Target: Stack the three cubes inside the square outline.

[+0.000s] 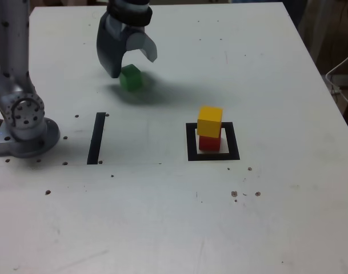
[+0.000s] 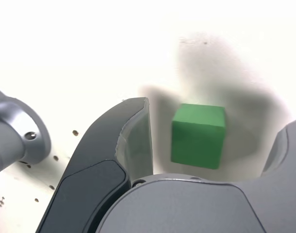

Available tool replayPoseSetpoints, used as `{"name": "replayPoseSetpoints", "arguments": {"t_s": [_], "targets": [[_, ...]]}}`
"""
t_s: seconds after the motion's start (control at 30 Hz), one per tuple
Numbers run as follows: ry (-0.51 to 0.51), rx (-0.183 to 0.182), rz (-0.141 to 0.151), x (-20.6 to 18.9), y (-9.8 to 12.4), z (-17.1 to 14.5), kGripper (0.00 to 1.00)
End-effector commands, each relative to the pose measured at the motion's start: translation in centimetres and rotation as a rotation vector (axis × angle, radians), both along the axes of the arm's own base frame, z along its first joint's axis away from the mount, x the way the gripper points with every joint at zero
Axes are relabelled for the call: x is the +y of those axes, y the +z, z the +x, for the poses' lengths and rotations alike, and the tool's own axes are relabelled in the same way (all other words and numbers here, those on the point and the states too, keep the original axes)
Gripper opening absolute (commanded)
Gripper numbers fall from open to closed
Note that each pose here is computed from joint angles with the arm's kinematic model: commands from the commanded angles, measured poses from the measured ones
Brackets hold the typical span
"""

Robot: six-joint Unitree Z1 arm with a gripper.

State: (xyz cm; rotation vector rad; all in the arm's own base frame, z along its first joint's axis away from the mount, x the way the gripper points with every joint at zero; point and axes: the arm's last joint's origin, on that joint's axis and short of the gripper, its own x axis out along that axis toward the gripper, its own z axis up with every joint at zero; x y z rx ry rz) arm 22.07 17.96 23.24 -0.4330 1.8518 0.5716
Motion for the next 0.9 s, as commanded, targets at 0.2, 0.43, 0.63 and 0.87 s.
{"name": "replayPoseSetpoints", "arguments": {"t_s": [0.2,0.43,0.63,0.87], "targets": [[-0.005,-0.015,-0.016,1.0,-0.6,0.0,0.85],[-0.009,-0.014,-0.032,1.1,-1.2,-0.1,0.83],[-0.022,-0.028,-0.057,1.1,-1.4,0.1,0.75],[-0.027,-0.055,-0.06,1.3,-1.5,0.6,0.49]]}}
